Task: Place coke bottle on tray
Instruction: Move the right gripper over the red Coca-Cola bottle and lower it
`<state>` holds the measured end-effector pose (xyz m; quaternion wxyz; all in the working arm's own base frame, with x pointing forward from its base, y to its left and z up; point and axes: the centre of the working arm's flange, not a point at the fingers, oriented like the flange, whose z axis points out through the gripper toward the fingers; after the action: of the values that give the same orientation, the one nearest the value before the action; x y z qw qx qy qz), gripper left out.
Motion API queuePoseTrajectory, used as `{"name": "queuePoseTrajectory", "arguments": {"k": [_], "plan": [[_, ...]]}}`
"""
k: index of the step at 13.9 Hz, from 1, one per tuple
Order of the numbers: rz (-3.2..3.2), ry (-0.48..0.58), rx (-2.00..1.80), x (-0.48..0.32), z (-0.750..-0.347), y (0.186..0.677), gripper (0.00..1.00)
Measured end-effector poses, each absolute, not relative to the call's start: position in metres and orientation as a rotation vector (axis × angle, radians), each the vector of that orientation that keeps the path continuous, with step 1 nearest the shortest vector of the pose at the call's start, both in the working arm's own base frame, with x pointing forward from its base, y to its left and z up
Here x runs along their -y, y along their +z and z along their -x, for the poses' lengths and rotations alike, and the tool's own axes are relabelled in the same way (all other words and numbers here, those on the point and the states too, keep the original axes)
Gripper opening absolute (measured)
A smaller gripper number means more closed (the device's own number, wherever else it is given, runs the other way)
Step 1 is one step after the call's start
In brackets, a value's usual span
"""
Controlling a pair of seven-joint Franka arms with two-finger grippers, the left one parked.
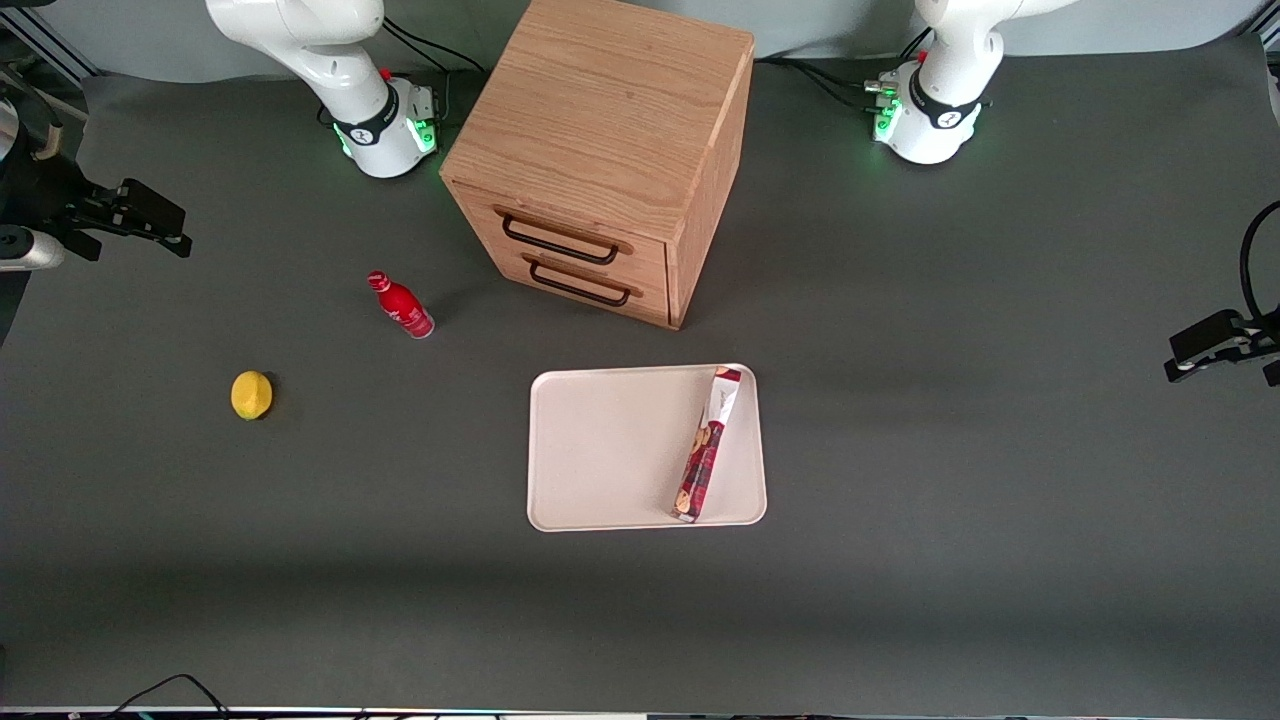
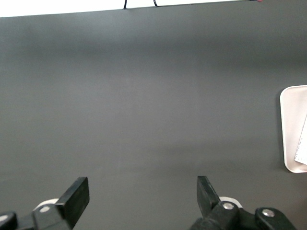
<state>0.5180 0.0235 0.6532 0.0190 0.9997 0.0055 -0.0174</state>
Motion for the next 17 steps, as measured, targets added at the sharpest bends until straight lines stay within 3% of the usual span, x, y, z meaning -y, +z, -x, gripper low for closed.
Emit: {"name": "queuePoseTrajectory", "arguments": {"k": [7,13,17], "plan": [[-3.103,-0.054,-0.024,-0.026,-0.517,0.654,1.0],[-3.132,-0.262,0.016,-0.051,-0.469,0.66,1.0],[-3.126,-0.272,0.032,-0.071,-0.434,0.595,1.0]]}}
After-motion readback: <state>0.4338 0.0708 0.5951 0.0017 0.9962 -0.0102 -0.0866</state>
